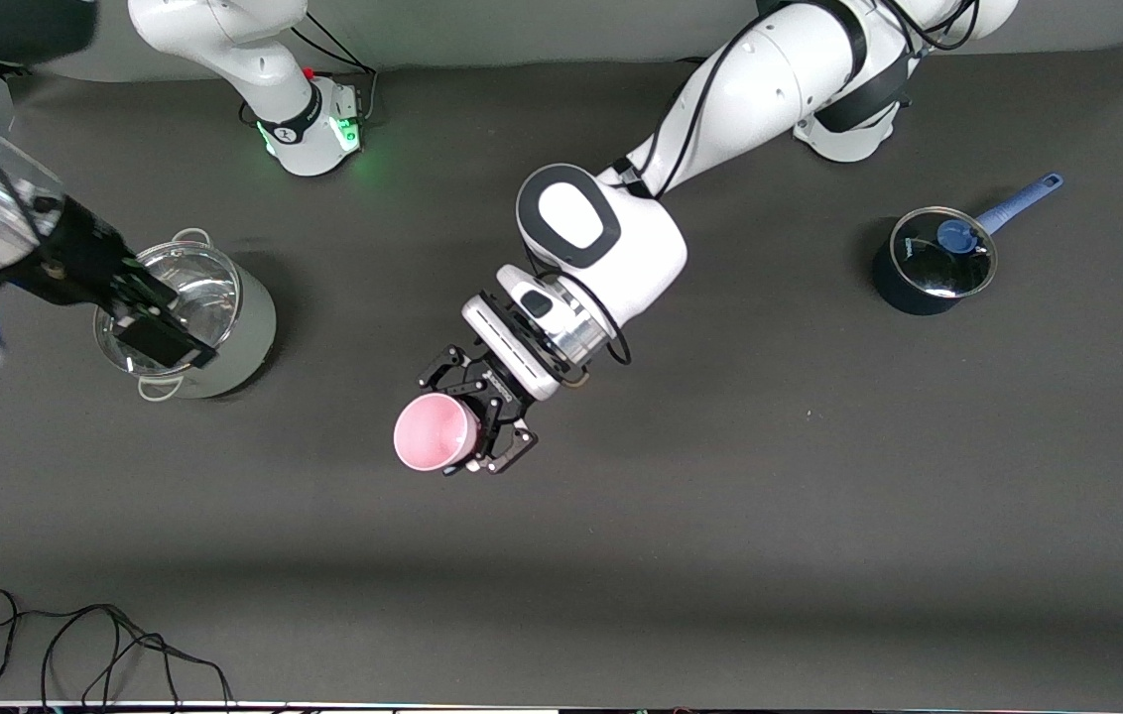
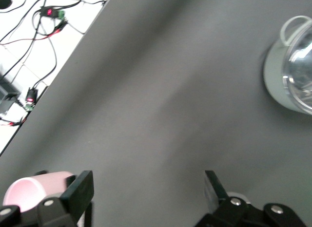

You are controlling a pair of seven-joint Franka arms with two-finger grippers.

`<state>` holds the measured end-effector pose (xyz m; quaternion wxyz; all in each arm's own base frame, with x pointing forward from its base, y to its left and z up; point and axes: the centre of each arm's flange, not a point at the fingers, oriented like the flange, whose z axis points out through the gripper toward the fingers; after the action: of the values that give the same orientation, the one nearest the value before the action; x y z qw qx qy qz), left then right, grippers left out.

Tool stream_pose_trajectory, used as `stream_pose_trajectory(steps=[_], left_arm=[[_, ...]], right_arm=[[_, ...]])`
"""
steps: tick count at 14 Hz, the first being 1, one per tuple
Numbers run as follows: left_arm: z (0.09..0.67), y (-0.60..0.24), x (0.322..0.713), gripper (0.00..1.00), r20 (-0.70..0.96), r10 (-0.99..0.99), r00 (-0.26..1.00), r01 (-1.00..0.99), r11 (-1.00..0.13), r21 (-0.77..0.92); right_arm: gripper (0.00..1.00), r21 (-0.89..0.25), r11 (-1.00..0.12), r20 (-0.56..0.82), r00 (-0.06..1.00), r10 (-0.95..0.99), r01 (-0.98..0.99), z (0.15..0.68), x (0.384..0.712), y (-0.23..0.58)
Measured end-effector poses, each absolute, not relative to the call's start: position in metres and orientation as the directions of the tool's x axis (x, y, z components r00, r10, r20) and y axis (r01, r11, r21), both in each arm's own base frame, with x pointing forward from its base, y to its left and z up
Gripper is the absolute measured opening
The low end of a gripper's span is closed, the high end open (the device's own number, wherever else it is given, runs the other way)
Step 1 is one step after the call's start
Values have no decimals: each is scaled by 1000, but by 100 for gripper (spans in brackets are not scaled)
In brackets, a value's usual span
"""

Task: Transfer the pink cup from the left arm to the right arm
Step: 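Hold the cup with the left gripper while the right gripper grasps it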

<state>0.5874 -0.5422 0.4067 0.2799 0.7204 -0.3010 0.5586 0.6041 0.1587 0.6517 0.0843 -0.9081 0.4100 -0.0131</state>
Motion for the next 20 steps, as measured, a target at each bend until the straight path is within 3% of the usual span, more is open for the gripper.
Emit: stream_pose_trajectory(steps=[5, 9, 15, 20], left_arm=[[407, -546, 583, 64, 973, -118, 200, -747, -660, 73], [407, -549, 580, 64, 973, -119, 200, -750, -657, 73], [407, -549, 577, 64, 972, -131, 195, -737, -673, 57], [408, -550, 577, 64, 973, -132, 192, -738, -673, 54]], right_arm=[[100, -202, -622, -45, 642, -766, -756, 655, 616, 225], [100, -187, -633, -62, 652, -755, -751, 629, 611, 296], [100, -146, -638, -72, 651, -755, -756, 580, 631, 312], [99, -152, -635, -70, 649, -757, -757, 568, 639, 316]])
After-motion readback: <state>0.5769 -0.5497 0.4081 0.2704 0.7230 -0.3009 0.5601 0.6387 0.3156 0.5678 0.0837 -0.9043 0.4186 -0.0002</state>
